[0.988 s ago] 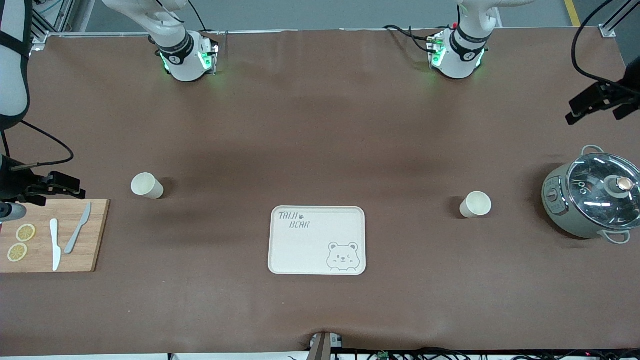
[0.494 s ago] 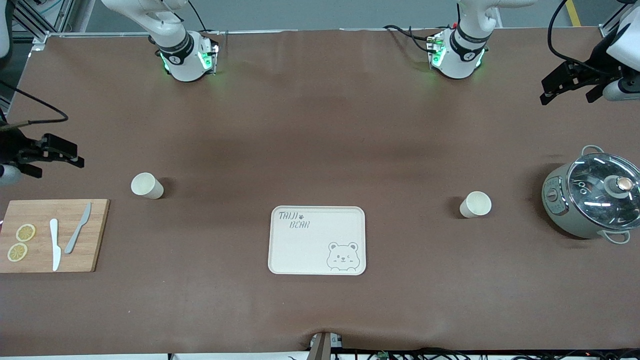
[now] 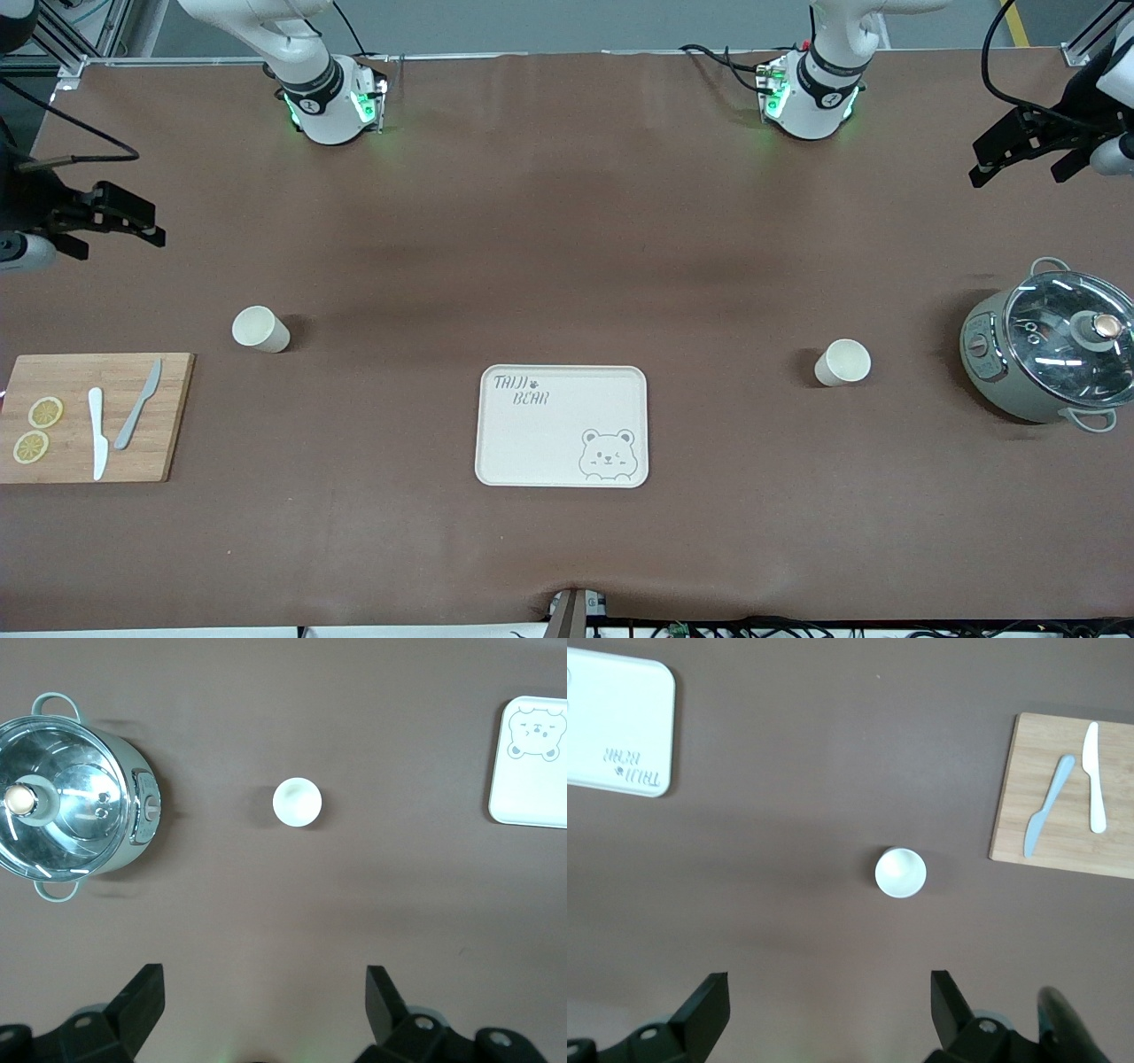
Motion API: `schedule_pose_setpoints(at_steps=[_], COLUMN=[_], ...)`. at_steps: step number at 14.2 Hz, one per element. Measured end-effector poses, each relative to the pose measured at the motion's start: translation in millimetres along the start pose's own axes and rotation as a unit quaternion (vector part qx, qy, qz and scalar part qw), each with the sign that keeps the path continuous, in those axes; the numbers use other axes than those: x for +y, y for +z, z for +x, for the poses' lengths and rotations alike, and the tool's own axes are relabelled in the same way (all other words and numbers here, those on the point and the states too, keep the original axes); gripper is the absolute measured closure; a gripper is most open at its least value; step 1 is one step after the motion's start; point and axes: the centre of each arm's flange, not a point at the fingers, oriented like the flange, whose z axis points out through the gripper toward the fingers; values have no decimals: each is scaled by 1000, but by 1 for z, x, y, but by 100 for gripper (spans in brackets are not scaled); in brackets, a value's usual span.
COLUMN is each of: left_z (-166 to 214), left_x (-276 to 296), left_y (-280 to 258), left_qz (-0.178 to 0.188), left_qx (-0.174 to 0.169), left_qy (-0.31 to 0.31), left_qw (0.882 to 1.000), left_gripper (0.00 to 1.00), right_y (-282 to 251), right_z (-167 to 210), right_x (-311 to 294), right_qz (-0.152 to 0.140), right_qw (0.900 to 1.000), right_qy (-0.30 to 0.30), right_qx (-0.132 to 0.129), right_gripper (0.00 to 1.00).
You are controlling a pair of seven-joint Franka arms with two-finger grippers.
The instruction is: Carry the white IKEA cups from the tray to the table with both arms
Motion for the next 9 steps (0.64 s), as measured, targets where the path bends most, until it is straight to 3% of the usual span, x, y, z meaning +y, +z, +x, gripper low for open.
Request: schedule_pose_setpoints(at_steps=[9], left_z=[1], left_x=[0], left_y=[6], left_qz=[2], left_qx=[-13], left_qy=[0], left_qw=[1000], left_gripper=[0], right_y=[-11], right_z=[-22], right_x=[9], right_qz=[-7], right_qw=[1000], right_qy=[16], right_qx=[0], right_gripper=[0])
